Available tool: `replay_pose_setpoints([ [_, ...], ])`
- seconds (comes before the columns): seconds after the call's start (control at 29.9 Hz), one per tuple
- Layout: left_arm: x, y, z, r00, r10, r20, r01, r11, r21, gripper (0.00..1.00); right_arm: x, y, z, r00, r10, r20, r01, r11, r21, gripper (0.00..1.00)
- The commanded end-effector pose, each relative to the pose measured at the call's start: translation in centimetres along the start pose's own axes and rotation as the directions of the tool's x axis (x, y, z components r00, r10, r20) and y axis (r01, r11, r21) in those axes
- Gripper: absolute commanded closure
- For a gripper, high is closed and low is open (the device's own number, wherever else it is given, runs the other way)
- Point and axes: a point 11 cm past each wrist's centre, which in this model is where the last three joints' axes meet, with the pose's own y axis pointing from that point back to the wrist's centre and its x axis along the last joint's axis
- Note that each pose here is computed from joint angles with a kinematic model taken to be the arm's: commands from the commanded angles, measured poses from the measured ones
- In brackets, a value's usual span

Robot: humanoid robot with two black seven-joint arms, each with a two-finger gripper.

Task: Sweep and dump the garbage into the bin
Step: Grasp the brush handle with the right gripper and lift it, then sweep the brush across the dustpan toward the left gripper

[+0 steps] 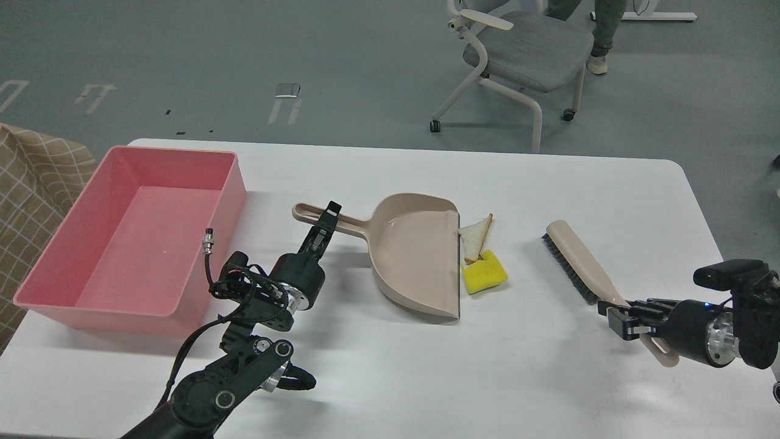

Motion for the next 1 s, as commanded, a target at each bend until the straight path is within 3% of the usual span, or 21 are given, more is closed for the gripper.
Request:
replay_pose_setpoints([
  [0.0,0.0,0.0,0.1,1.0,0.0,0.001,0.0,1.0,-0.002,0.84,0.1,-0.7,-0.6,1.0,0.014,0.017,-0.014,1.0,0.012,0.89],
  [0.43,-0.1,0.1,0.2,1.0,-0.001,-0.002,0.001,1.0,-0.007,0.84,3.6,-3.7,-4.4,0.994,0.11,0.021,-0.111,0.99,0.084,0.88],
  [0.97,0.0,0.2,0.1,1.0,0.008,-0.001,-0.008,1.0,-0.004,0.84,1.8,-4.4,-4.5,0.995,0.078,0.057,-0.082,0.994,0.078,0.87],
])
